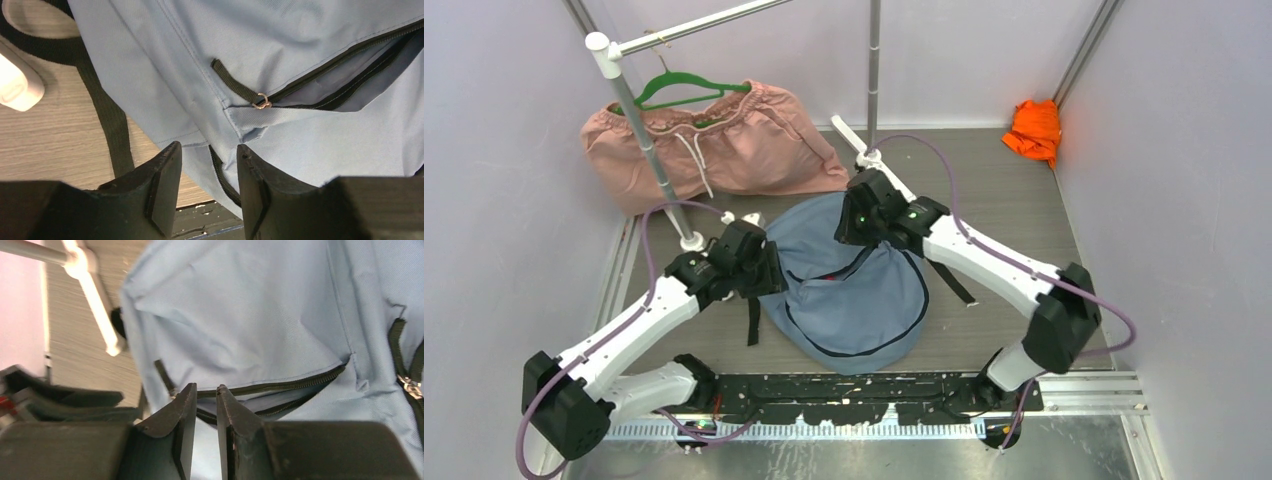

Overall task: Pack the student bag
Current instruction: Zip the student bag at the center of the board.

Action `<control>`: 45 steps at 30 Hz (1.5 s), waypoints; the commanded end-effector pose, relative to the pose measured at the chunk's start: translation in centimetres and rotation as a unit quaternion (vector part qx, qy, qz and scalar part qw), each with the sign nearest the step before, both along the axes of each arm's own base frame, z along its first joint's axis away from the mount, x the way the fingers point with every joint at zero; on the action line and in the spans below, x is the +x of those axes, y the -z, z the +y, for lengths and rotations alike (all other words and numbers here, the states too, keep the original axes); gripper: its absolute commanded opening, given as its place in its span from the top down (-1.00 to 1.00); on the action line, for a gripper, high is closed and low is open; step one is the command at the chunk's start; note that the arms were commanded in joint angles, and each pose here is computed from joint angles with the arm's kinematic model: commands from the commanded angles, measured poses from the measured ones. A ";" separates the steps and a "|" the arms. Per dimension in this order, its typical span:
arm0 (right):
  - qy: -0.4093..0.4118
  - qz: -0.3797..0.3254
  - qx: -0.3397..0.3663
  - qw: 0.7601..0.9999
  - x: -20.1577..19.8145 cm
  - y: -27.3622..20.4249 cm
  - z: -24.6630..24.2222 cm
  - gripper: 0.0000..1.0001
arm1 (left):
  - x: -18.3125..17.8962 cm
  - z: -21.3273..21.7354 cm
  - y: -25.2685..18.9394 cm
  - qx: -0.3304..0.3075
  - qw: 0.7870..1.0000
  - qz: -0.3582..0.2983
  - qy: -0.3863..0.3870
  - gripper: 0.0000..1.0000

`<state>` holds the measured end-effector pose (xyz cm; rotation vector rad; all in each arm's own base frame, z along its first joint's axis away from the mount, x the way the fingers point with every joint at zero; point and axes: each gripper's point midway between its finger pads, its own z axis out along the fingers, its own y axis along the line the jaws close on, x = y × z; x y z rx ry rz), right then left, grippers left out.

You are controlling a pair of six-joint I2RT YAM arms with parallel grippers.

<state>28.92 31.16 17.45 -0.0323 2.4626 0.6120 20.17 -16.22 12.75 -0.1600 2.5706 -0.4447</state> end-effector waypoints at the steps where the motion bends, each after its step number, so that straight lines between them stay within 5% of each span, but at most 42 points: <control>1: 0.014 -0.055 0.032 0.998 0.5 -4.5 -0.6 0.45 | 2.7 -1.4 -2.7 -0.011 0.998 -0.056 0.025 0.11; 13: 0.004 -0.029 0.063 0.998 -0.4 -3.3 0.3 0.42 | 5.8 -2.7 -0.2 -0.002 0.999 -0.014 -0.045 0.24; 20: 0.004 -0.027 0.065 0.998 -0.8 -2.8 0.1 0.41 | 6.3 -3.2 1.9 -0.011 0.996 0.015 -0.086 0.08; 29: 0.003 -0.017 0.054 0.998 -0.8 -2.2 0.0 0.41 | 7.0 -3.5 1.2 -0.017 0.997 -0.007 -0.069 0.99; 36: -0.033 -0.002 0.077 0.997 -1.6 -2.1 1.4 0.27 | 6.6 -6.0 -2.2 -0.102 0.993 -0.055 -0.005 1.00; 41: -0.094 0.009 0.102 0.990 -3.3 -0.9 3.9 -0.03 | 5.8 -7.2 -3.6 -0.130 0.988 -0.073 0.049 1.00; 45: -0.121 -0.002 0.089 0.989 -4.0 0.4 4.9 0.22 | 5.6 -7.4 -3.8 -0.116 0.988 -0.067 0.082 1.00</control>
